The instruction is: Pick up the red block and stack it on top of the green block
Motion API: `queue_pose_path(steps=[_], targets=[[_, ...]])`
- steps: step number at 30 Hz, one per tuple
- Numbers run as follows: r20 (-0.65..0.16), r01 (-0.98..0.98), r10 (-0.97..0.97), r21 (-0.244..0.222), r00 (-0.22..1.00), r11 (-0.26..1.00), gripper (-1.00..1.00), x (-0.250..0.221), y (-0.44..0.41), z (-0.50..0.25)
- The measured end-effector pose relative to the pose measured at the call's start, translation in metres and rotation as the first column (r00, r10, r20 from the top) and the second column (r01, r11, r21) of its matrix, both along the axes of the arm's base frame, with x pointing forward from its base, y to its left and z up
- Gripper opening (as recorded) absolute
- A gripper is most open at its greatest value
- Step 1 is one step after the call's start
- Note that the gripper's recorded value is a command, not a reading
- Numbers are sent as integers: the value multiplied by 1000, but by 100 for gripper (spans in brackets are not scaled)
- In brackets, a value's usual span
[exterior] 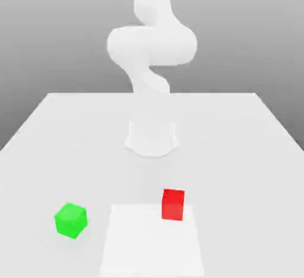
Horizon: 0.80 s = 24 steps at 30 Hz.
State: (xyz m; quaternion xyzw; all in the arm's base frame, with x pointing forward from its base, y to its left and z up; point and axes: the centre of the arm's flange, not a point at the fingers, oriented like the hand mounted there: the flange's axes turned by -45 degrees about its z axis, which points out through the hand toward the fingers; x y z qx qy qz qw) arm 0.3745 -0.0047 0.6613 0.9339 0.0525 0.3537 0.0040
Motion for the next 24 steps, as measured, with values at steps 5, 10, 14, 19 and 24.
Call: queue_pose_path(steps=[5,10,14,19,24], targets=[[-166,-248,229,-104,959,963,0,40,5,-112],[-333,-504,435,-156,837,850,0,49,22,-221],[-458,-694,571,-155,682,703,0,36,37,-304],[-589,-880,685,-103,429,463,0,-3,51,-395],[-656,-964,721,-36,222,264,0,-41,55,-453]])
